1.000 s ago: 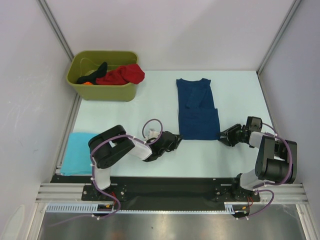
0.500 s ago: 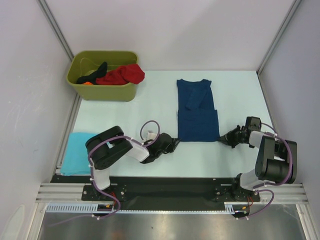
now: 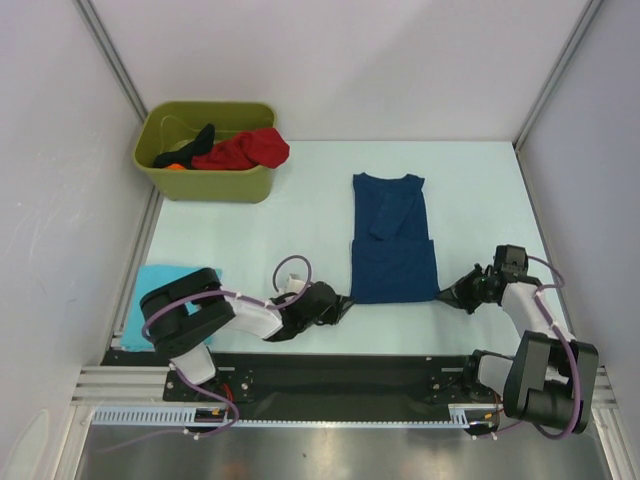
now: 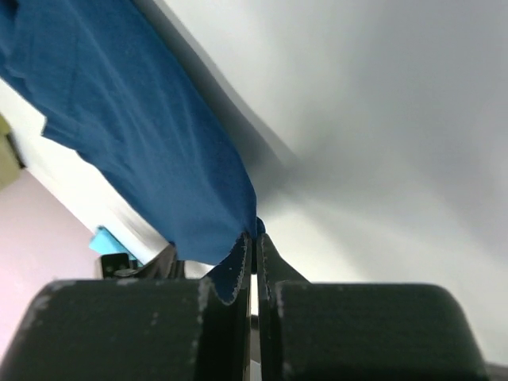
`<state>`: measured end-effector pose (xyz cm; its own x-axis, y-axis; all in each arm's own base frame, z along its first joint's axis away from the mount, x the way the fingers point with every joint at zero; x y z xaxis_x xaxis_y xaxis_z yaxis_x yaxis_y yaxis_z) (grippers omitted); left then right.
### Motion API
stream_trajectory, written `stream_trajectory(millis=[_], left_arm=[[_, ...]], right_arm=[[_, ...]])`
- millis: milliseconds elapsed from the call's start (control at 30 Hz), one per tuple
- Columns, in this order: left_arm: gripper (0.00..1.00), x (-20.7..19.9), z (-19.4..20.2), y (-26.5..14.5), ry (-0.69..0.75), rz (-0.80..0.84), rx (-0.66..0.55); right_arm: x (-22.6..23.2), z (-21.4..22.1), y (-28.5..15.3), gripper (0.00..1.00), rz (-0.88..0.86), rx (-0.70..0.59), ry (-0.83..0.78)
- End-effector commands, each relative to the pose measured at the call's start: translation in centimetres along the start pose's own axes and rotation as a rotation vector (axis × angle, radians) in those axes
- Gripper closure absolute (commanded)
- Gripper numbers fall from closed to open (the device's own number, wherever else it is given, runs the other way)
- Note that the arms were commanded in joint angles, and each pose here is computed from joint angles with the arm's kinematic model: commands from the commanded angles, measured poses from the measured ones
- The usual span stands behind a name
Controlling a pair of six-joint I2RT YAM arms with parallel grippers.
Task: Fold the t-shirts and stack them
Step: Fold the tshirt
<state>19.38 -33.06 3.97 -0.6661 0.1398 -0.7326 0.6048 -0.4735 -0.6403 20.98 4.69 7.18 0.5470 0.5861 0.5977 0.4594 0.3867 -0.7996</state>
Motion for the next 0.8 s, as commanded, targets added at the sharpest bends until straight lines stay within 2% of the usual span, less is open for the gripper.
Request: stream_trajectory(millis=[0,467,533,700,767], left_arm=[[1.0,0.6,-0.3,-1.8,-0.105,-0.03,-0.016],[1.0,1.8,0.9,-5.3,-0.054,-0.067,0.057],[1.0,1.7,1.0,-5.9,-0.033,-0.082,0.06],[1.0,0.5,1.1,-7.4,-0.029,-0.073,0.062],[1.0,-0.6,0.9,-7.8,-0.026,-0.054,0.052]], right_arm=[[-1.7,1.7,-0.7,1.0,0.075,0.024,-0.02],[-2.3,4.8,-3.7,1.0,0.088,-0.039,-0.036],[-2.1,5.1,-4.4,1.0,0.071,-0.082,-0.034],[-1.9,6.2,-5.0,1.0,0.067,-0.087,-0.066],[-1.0,5.1,-5.5,1.0,0.081,-0.132,-0.093]])
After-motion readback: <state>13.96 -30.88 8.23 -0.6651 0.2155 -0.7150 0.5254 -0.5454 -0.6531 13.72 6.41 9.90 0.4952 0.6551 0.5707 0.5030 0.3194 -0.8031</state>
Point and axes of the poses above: each gripper's point midway between its finger pads, its own y axis out along the fingers, its own x axis along the line the jaws close on, z = x × y, the point moved 3 cm from there along -y, back along the fingers, and after that the axes turned 7 degrees about -y, right-handed, at the moved point
